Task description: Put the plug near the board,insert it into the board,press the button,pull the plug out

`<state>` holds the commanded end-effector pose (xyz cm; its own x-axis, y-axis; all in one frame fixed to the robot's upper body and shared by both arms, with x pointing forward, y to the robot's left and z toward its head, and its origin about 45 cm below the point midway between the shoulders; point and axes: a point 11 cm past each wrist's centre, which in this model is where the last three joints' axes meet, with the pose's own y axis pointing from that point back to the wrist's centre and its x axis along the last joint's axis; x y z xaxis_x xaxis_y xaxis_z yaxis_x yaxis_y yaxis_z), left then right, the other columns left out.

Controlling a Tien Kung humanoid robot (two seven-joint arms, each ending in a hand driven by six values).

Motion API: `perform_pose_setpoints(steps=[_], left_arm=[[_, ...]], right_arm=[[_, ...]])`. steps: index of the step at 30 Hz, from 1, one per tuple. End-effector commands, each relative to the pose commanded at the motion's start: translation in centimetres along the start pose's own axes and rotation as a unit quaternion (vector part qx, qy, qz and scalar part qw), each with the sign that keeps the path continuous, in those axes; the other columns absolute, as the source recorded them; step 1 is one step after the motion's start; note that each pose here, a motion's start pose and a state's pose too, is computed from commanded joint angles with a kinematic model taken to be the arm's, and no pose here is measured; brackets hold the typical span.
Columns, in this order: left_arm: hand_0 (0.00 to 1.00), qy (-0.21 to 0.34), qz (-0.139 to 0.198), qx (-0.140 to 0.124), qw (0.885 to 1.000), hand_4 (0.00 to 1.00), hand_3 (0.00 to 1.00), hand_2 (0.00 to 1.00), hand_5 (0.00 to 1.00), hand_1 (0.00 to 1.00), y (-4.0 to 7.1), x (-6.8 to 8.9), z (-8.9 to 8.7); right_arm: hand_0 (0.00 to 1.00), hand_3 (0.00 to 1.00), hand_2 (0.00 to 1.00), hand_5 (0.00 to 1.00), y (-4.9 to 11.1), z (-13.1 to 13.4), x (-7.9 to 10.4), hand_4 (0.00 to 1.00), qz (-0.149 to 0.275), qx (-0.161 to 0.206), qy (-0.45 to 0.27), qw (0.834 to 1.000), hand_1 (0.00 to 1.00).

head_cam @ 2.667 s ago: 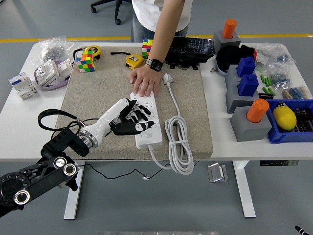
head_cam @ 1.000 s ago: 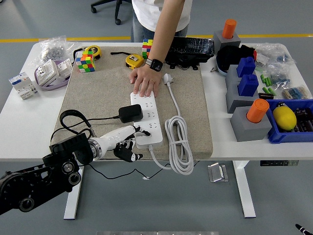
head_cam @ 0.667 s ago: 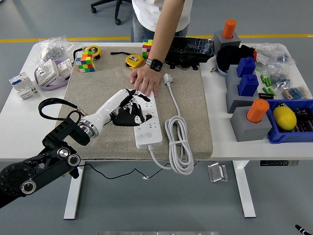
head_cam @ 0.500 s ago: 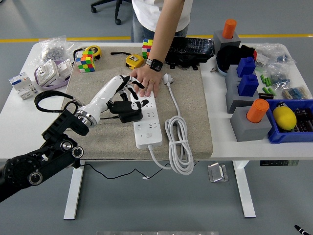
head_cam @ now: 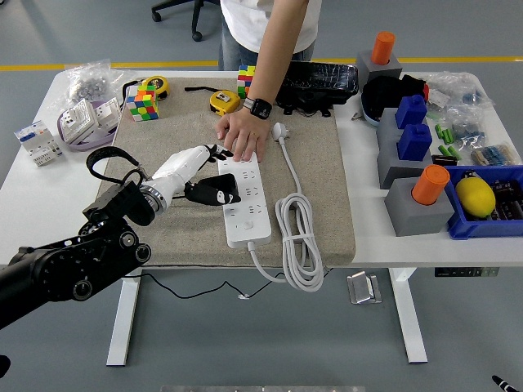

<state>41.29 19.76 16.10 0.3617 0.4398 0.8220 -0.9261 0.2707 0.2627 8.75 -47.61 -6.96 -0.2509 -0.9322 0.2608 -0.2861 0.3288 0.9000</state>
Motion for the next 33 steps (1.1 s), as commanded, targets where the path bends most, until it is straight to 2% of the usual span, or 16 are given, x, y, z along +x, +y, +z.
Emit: perform_pose_setpoints(steps=[2, 3, 8, 9, 14, 15, 20, 21, 26, 33], left_arm=[[0.761, -0.004, -0.003, 0.008, 1.0, 0.998, 0.791, 0.782, 0.38, 0.796, -0.1, -0.2, -0.4], [0.586, -0.004, -0.005, 0.012, 1.0, 0.937, 0.59, 0.629, 0.248, 0.648, -0.1, -0.3, -0.5], [0.586, 0.003, -0.016, 0.033, 0.999, 0.937, 0.59, 0.629, 0.248, 0.648, -0.2, -0.7, -1.2], [0.43, 0.003, -0.016, 0.035, 0.999, 0.803, 0.548, 0.51, 0.164, 0.473, -0.2, -0.7, -1.3], [0.43, 0.003, -0.011, 0.034, 0.999, 0.803, 0.548, 0.51, 0.164, 0.473, -0.4, -0.7, -1.4], [0.331, 0.004, -0.011, 0.033, 0.999, 0.694, 0.528, 0.414, 0.046, 0.373, -0.4, -0.7, -1.3], [0.331, 0.016, -0.001, 0.016, 1.0, 0.694, 0.528, 0.414, 0.046, 0.373, -0.4, -0.6, -1.0], [0.323, 0.018, 0.0, 0.013, 1.0, 0.664, 0.521, 0.386, 0.002, 0.36, -0.4, -0.6, -0.9], [0.323, 0.025, 0.009, 0.003, 1.0, 0.664, 0.521, 0.386, 0.002, 0.36, -0.3, -0.3, -0.9], [0.326, 0.034, 0.036, -0.001, 0.999, 0.653, 0.522, 0.39, 0.002, 0.365, -0.1, 1.3, -1.7]], right_arm=[[0.615, 0.565, 0.638, 0.585, 0.0, 0.0, 0.0, 0.982, 0.0, 0.0, 0.0, 1.0, 0.667], [0.615, 0.566, 0.638, 0.585, 0.0, 0.0, 0.0, 0.982, 0.0, 0.0, 0.0, 1.0, 0.666], [0.615, 0.566, 0.638, 0.585, 0.0, -0.2, 0.0, 0.982, 0.0, 0.002, 0.0, 1.0, 0.666], [0.614, 0.565, 0.638, 0.586, 0.0, -0.2, 0.0, 0.983, 0.0, 0.002, 0.0, 1.0, 0.666], [0.614, 0.565, 0.638, 0.586, 0.0, -0.3, 0.1, 0.983, 0.001, 0.004, 0.0, 1.0, 0.666], [0.614, 0.565, 0.638, 0.587, 0.0, -0.3, 0.1, 0.982, 0.001, 0.004, 0.0, 1.0, 0.666], [0.614, 0.565, 0.638, 0.587, 0.0, -0.2, 0.0, 0.982, 0.0, 0.003, 0.001, 1.0, 0.666], [0.614, 0.565, 0.638, 0.585, 0.0, -0.2, 0.0, 0.982, 0.0, 0.003, 0.001, 1.0, 0.665], [0.614, 0.565, 0.638, 0.585, 0.0, -0.1, 0.1, 0.982, 0.0, 0.002, 0.001, 1.0, 0.665], [0.613, 0.565, 0.638, 0.585, 0.0, -0.1, 0.1, 0.982, 0.001, 0.001, 0.0, 1.0, 0.665]])
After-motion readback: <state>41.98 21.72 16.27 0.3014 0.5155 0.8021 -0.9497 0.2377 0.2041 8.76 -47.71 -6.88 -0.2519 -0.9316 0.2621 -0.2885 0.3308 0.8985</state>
